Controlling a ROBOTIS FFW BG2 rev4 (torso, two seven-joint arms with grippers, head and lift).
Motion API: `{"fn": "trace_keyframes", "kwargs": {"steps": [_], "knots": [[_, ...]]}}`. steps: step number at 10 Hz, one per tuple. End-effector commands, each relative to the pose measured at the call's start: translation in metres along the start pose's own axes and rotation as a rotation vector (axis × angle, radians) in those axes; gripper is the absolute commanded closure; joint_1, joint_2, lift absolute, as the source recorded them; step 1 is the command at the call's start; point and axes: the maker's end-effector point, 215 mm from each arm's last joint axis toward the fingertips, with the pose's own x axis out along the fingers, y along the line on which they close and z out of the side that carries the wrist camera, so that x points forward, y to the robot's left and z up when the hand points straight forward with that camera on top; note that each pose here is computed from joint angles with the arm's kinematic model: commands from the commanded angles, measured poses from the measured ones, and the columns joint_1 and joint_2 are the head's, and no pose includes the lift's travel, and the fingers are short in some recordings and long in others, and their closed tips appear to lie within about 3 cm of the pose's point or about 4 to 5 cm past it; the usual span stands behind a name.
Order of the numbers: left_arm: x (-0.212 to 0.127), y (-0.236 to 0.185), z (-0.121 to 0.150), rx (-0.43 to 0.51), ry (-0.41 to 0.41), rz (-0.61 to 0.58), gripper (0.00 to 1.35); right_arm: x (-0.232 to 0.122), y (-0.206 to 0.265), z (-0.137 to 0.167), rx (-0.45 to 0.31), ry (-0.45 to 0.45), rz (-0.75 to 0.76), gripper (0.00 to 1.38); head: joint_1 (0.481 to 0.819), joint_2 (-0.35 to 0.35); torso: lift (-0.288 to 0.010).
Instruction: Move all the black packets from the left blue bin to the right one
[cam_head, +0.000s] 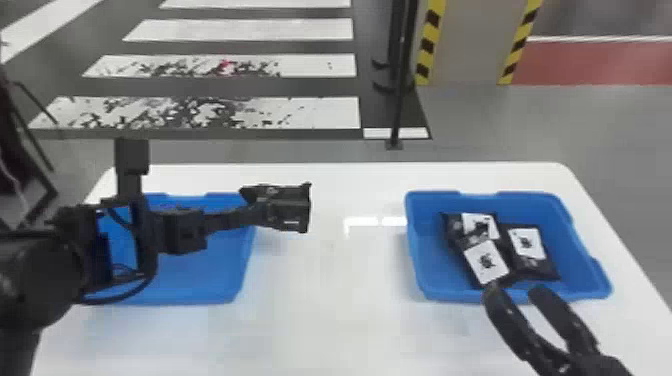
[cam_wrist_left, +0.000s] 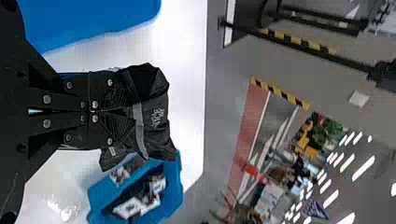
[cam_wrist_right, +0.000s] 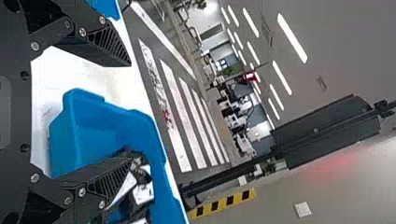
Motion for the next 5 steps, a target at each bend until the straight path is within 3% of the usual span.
{"fn": "trace_keyframes", "kwargs": {"steps": [1,5], "knots": [[0.025,-0.064,-0.012,-0.003,0.003,-0.16,1.21,0.021,0.027,0.0,0.05,-0.001,0.072,0.33,0.695,-0.02,-0.14],[0.056,-0.143,-0.027,-0.011,0.03,-0.34,1.21,0.062,0.068,0.0,0.136,-0.013,0.198,0.33,0.695,-0.102,-0.14]]}}
